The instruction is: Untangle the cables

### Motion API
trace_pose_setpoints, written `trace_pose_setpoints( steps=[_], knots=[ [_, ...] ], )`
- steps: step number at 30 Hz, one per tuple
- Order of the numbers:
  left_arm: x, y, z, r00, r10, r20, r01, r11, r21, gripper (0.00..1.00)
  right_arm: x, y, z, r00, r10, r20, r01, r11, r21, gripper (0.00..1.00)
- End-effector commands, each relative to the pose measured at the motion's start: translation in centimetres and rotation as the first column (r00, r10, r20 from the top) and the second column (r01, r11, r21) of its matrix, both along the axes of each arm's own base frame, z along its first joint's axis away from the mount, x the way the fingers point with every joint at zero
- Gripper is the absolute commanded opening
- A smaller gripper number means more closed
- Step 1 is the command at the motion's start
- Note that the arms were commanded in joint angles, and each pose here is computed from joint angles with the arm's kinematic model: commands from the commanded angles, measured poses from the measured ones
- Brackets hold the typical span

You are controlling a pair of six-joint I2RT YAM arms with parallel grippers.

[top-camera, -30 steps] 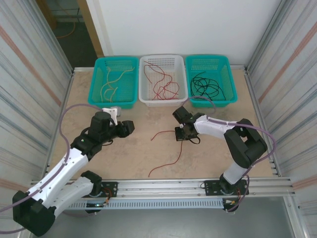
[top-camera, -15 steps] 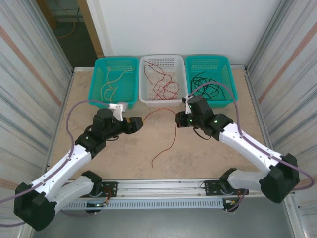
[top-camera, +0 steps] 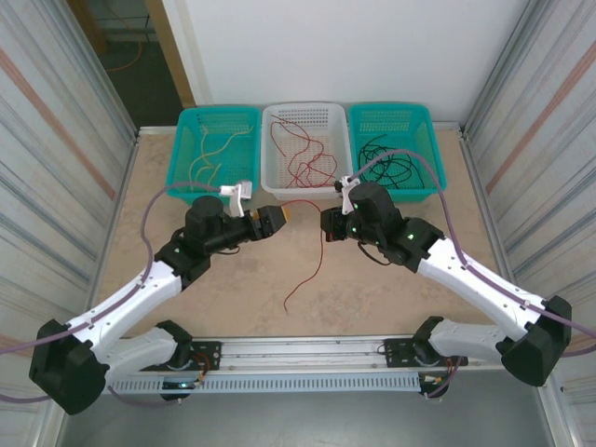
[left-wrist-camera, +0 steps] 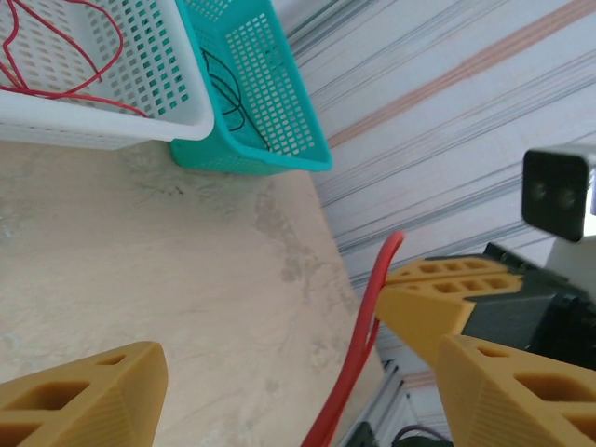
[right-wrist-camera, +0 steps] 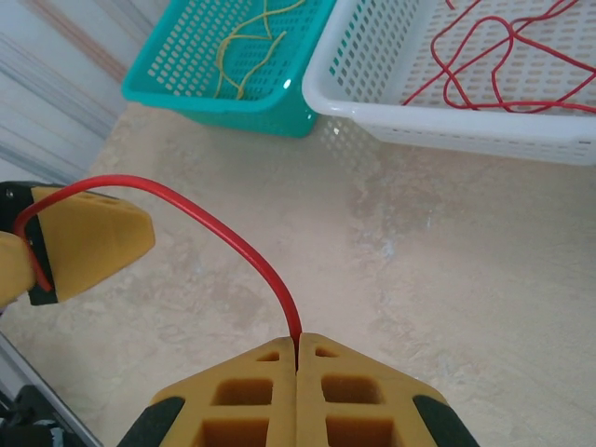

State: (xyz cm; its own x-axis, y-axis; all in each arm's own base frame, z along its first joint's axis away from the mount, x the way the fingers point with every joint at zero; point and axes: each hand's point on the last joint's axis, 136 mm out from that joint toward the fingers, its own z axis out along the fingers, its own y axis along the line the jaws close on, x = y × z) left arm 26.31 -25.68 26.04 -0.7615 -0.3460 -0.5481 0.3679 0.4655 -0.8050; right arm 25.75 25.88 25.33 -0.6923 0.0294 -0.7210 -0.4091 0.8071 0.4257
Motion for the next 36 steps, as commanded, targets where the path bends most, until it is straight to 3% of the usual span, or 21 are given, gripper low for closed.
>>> trace_pose_setpoints(
  steps=[1, 5, 9, 14, 16, 19, 22, 24, 28, 29, 36],
  knots=[
    [0.7, -0.1, 2.1, 0.999, 0.04, -0.003, -0.04, 0.995, -0.089, 0.76, 0.0, 0.3, 2.1, 0.999, 0.001, 0.054, -0.002, 1.0, 0.021, 0.0],
    [1.3, 0.7, 2.6, 0.996, 0.084, 0.014, -0.082, 0.992, -0.098, 0.65, -0.3, 0.5, 2.1, 0.998, 0.01, 0.056, -0.011, 1.0, 0.017, 0.0],
    [1.5, 1.4, 3.5, 0.996, 0.083, 0.045, -0.077, 0.991, -0.109, 0.43, -0.6, 0.1, 2.0, 0.998, 0.004, 0.057, -0.005, 1.0, 0.014, 0.0],
    [1.2, 1.3, 3.1, 0.998, 0.051, 0.035, -0.05, 0.998, -0.034, 0.1, -0.5, -0.3, 1.3, 0.999, -0.003, 0.044, 0.003, 1.0, 0.003, 0.0],
    [1.1, 1.1, 3.1, 0.999, 0.034, 0.039, -0.034, 0.999, -0.016, 0.08, -0.6, -0.3, 1.3, 0.999, 0.0, 0.044, 0.0, 1.0, 0.014, 0.0],
    [0.8, 1.3, 3.4, 0.998, 0.02, 0.065, -0.021, 1.0, 0.016, 0.23, -0.6, -0.5, 1.5, 0.999, -0.013, 0.052, 0.012, 1.0, 0.016, 0.0],
    [0.9, 2.6, 3.8, 0.996, 0.078, 0.048, -0.079, 0.997, 0.014, 0.59, -0.4, -1.3, 2.0, 0.996, -0.047, 0.071, 0.047, 0.999, 0.014, 0.0],
    [0.6, 2.9, 4.4, 0.996, 0.084, 0.038, -0.084, 0.996, -0.007, 0.72, -0.1, -2.0, 2.3, 0.993, -0.081, 0.085, 0.08, 0.997, 0.011, 0.0],
    [0.0, 2.2, 4.8, 0.997, 0.071, -0.028, -0.073, 0.995, -0.067, 0.82, 0.4, -3.3, 2.6, 0.98, -0.157, 0.12, 0.156, 0.988, 0.025, 0.0],
    [-0.2, 1.9, 4.8, 0.997, 0.069, -0.046, -0.072, 0.994, -0.082, 0.88, 0.5, -3.5, 2.5, 0.977, -0.17, 0.126, 0.167, 0.985, 0.03, 0.0],
    [-1.8, -1.8, 5.7, 0.996, 0.031, -0.082, -0.042, 0.99, -0.132, 0.89, 1.3, -4.5, 2.6, 0.953, -0.253, 0.164, 0.248, 0.967, 0.054, 0.0]
  ],
)
